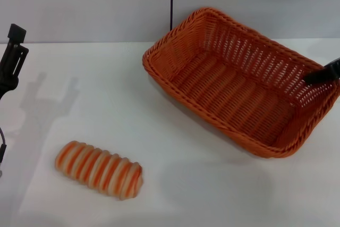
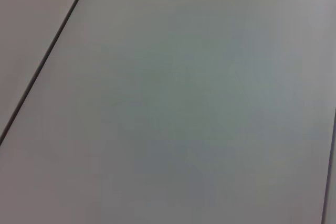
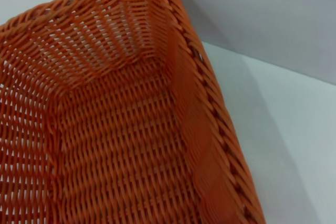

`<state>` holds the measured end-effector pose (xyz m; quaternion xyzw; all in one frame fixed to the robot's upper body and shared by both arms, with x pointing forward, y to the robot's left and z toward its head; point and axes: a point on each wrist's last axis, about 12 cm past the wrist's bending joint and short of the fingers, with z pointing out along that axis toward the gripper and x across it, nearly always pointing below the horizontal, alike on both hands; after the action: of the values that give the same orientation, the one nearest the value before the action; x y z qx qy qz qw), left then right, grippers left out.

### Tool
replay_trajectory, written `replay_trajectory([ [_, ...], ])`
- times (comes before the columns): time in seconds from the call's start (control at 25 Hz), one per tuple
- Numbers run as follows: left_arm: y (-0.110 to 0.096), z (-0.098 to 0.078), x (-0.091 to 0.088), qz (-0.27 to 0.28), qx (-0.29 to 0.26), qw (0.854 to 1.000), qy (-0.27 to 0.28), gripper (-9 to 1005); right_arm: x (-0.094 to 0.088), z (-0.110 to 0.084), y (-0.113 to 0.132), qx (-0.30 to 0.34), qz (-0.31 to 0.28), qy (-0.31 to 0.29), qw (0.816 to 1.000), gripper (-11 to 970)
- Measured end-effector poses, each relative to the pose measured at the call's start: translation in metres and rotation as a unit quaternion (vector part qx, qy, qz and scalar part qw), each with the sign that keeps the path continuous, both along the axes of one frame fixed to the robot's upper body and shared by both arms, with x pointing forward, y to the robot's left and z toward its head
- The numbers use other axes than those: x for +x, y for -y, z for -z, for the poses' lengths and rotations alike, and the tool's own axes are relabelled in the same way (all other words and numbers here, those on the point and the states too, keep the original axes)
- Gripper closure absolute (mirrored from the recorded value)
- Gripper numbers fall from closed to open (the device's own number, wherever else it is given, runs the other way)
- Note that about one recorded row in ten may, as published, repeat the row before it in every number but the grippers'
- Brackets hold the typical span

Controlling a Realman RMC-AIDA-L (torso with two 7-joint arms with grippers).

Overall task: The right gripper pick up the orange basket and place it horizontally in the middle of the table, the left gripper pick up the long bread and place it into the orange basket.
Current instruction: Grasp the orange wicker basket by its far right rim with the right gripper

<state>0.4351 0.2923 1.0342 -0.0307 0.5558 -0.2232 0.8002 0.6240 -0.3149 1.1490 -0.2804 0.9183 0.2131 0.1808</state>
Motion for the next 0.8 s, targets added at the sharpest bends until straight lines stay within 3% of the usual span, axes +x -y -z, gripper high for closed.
replay_trajectory([
  [0.4,0.001,0.001,0.001,0.001,-0.001,1.000,-0.005,152,-0.002,-0.001,0.000,0.015,-0.004,0.024,1.000,787],
  [0.8,0.001,0.001,0.003,0.002,0.000,1.000,-0.005,153,-0.022,-0.014,0.003,0.135,-0.044,0.135,0.981,786],
])
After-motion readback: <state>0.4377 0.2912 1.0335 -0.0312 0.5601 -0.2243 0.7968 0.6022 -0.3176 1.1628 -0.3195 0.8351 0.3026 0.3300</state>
